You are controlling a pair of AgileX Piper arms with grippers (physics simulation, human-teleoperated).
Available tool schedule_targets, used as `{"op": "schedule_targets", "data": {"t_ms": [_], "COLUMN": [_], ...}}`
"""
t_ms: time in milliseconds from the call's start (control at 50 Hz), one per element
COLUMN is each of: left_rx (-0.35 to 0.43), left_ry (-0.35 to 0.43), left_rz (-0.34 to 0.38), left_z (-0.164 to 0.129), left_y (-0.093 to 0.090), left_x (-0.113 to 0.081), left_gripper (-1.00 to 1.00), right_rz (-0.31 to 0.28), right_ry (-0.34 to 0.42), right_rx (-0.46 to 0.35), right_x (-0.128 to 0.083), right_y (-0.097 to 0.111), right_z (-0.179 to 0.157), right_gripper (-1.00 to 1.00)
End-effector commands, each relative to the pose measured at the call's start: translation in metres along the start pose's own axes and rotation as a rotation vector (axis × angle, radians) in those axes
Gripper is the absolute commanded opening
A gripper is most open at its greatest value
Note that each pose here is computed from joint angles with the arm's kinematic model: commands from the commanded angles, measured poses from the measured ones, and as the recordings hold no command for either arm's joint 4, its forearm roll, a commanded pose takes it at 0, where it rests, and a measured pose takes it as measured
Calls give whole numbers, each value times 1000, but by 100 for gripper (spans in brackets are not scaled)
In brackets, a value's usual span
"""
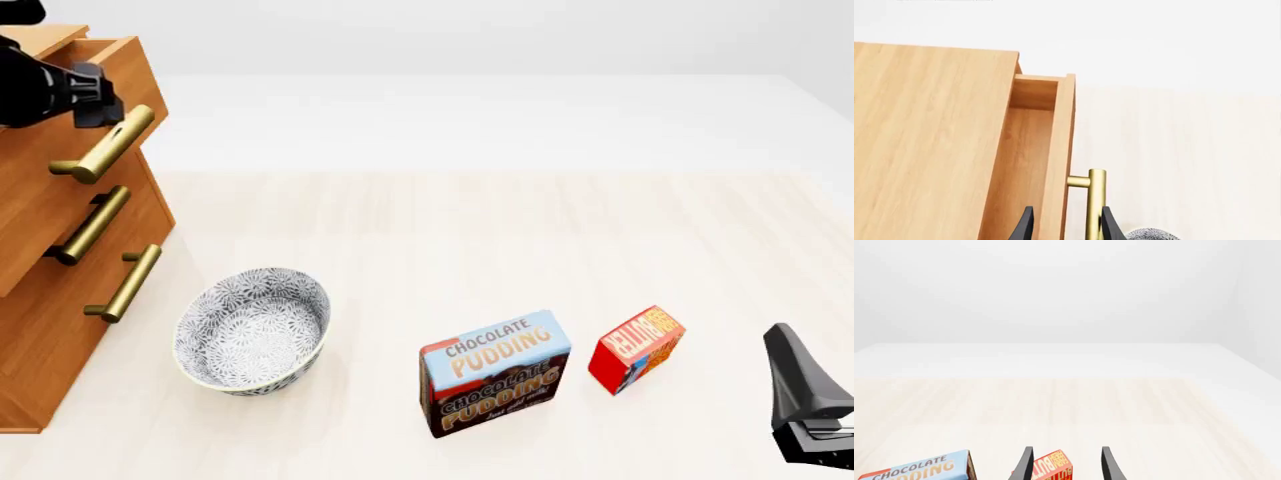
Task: Put the butter at the back in the top drawer of the cabinet and close it.
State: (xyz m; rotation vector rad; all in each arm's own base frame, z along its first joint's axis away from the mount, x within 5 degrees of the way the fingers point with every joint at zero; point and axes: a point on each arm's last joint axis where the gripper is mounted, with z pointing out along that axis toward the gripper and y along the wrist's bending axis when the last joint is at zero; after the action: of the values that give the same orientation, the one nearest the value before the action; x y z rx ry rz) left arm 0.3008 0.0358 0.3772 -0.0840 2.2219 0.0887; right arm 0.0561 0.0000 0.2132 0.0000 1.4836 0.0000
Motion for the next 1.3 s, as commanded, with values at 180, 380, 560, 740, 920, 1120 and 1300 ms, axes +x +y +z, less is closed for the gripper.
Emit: {"op": "schedule_targets", "data": {"t_ms": [180,380,560,740,920,1120,1300], "left_rx": [6,15,20,24,29,42,54], "left_ry": [0,4,8,15,17,19,20], "left_rz": [9,17,21,26,30,39,46], "left_z": [1,4,5,8,9,8,10], "left_y": [-2,-6,-8,-9,-11,-16,-21], "left_x": [-1,0,1,3,4,4,1], "left_gripper": [100,100,100,100,100,100,100], "right_rz": [0,0,0,0,0,0,0], "right_ry": [0,0,0,0,0,0,0], "right_rx": [0,0,0,0,0,0,0], "right_x": [0,0,0,0,0,0,0], "right_y": [0,0,0,0,0,0,0], "right_z": [0,0,0,0,0,0,0], "right_gripper": [100,100,100,100,100,100,100]}}
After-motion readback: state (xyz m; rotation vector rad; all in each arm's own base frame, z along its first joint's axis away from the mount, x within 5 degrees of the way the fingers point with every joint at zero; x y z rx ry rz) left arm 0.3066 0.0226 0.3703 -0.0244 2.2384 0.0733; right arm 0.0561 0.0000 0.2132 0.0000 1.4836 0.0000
